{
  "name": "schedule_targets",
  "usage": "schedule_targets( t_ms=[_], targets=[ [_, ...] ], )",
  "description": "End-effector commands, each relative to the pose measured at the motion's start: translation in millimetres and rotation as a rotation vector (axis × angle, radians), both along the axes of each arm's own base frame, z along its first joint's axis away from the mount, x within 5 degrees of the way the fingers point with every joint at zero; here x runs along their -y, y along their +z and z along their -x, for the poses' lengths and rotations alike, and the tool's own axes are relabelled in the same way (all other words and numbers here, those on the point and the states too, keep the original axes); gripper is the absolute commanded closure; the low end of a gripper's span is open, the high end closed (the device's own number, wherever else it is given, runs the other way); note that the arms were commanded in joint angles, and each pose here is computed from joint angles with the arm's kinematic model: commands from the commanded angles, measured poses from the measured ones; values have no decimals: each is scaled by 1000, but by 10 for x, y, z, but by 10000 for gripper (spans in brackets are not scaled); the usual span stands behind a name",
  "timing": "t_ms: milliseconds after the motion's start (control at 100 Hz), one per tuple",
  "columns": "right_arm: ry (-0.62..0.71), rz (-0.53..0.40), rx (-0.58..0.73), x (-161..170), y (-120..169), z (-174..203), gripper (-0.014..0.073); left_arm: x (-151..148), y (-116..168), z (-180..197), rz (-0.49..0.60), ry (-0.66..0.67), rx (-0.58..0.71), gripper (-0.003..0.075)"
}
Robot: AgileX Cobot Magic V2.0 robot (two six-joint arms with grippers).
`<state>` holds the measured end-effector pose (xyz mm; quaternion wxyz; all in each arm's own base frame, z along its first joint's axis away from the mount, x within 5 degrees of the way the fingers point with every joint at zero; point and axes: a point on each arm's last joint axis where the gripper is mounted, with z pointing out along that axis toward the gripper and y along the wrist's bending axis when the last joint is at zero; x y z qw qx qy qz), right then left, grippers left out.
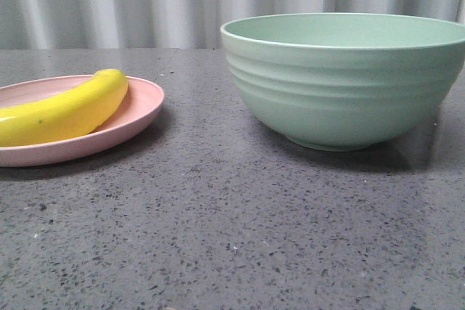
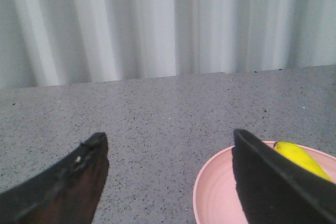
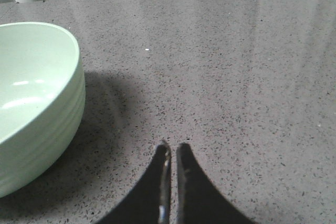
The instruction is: Transfer banana from pink plate to green bowl
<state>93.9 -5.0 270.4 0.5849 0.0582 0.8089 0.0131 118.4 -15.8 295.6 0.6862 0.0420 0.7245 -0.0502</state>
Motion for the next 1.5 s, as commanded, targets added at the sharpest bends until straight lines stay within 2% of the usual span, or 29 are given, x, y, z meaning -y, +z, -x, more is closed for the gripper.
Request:
schedule_targets(
  t_ms=[0,70,350,590,860,1140,1410,1490],
  targets=[
    [-14,12,101,17,174,-38,659,-10,204,-46,24,20,122,232],
    [-15,13,109,18,180,-39,659,26,218,-72,23,-6,104,253],
    [-17,13,113,20,174,-41,659,359,211,-288,-19,-212,-133,283],
    [-17,13,113,20,174,-41,659,686,19,-541,-93,-342,-369,283],
    [-17,13,113,20,174,-41,659,943,-112,-873,-151,-389,-541,283],
    [-17,13,113,20,174,-41,659,1096,-318,-1174,-181,-387,-645,283],
    [-17,13,113,20,174,-41,659,1121,-421,-1224,-190,-385,-679,284],
    [-17,13,113,20,174,-41,659,1122,-416,-1228,-188,-384,-672,325]
  ],
)
